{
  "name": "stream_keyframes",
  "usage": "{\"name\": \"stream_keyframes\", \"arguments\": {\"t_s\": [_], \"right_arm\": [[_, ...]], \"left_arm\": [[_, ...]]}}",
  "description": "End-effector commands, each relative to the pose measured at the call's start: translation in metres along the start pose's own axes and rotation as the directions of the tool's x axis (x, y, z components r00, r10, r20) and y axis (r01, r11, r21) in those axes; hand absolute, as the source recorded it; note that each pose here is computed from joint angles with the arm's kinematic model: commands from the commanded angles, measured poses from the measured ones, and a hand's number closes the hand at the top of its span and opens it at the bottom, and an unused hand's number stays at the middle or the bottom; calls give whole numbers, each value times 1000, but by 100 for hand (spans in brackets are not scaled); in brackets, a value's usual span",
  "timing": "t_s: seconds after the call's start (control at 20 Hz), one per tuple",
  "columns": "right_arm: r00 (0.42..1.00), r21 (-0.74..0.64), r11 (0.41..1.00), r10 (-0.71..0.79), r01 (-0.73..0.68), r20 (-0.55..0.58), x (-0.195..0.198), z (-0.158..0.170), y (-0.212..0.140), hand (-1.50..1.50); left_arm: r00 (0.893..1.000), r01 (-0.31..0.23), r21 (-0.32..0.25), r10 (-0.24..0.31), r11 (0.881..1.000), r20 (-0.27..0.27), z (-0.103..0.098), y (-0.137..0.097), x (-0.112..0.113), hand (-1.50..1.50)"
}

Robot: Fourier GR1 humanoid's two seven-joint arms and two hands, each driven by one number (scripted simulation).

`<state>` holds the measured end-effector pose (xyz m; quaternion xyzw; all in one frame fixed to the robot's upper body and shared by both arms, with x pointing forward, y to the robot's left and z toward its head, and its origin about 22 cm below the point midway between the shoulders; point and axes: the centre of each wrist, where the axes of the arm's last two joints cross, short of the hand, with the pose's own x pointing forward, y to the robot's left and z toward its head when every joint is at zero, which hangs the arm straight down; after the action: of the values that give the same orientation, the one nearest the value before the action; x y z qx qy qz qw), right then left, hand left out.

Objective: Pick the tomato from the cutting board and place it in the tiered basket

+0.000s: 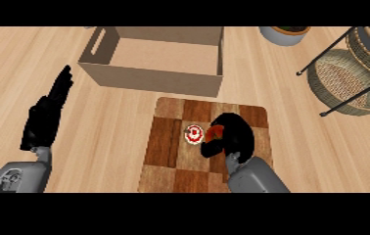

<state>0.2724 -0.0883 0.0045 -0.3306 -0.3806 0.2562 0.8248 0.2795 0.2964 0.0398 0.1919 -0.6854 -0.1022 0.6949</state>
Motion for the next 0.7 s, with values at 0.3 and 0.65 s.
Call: {"name": "stream_keyframes", "arguments": {"t_s": [0.3,0.65], "right_arm": [[983,30,999,17,-23,182,-16,34,-1,150],[740,44,947,220,-319,636,-62,61,-43,150]], "left_arm": [[1000,-10,8,10,1000,-16,4,-14,-10,0],[1000,8,24,-7,1000,-17,3,9,-19,0]]}}
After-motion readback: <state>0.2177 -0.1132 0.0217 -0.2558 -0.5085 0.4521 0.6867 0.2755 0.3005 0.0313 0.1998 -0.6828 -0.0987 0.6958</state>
